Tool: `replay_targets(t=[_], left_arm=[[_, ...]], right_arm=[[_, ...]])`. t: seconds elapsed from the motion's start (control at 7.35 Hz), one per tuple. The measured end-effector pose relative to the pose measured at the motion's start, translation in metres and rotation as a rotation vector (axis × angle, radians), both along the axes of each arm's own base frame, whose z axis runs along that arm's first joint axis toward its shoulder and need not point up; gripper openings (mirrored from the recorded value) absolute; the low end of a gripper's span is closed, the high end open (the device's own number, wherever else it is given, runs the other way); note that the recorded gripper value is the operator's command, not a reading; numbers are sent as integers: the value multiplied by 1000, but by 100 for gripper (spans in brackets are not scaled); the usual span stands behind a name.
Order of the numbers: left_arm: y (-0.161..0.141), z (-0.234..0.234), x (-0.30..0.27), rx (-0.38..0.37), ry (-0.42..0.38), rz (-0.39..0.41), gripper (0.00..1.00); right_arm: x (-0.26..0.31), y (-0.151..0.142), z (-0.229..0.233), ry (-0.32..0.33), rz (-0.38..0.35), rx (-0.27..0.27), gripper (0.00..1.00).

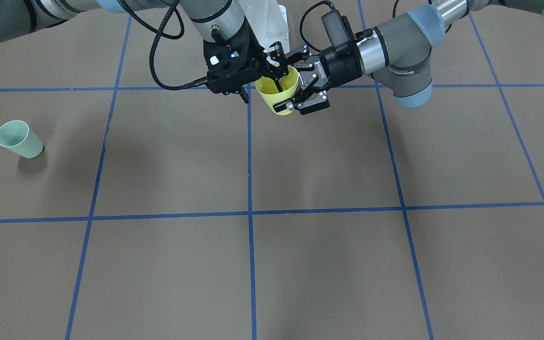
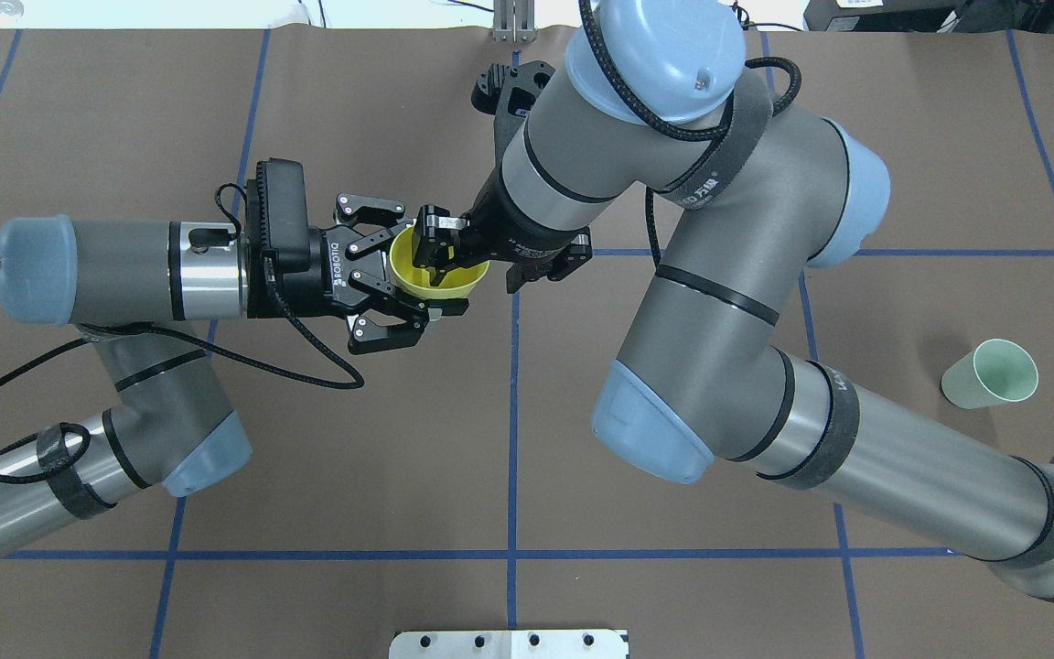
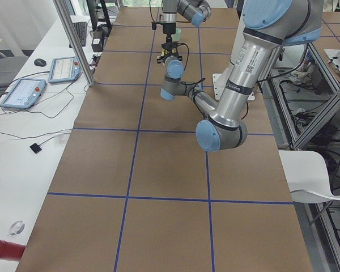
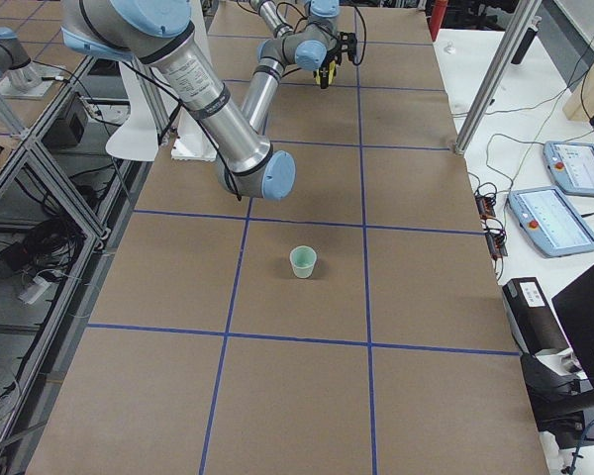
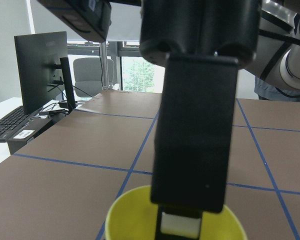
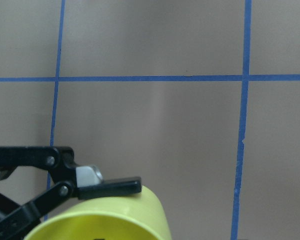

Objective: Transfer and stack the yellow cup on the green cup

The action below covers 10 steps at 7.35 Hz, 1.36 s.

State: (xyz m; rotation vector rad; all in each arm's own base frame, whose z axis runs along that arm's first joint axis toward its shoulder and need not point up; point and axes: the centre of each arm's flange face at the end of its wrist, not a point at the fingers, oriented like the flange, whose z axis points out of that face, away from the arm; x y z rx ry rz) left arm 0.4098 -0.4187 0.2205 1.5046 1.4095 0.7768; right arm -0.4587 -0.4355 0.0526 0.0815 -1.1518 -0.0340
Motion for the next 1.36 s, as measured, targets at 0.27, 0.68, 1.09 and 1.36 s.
replay_targets(t=[0.27, 0.68, 1.09, 1.36], left_arm=[[2, 5, 0, -3, -4, 2, 40], [3, 6, 0, -3, -5, 5, 51], [3, 6, 1, -3, -4, 7, 99], [3, 6, 2, -10, -7, 10, 99]], right_arm=[[0, 0, -1, -1, -3, 8, 26], [-1, 0, -1, 1, 0, 11, 5], [-1, -4, 1, 14, 31, 22, 0], [0, -6, 3, 23, 59, 34, 0]])
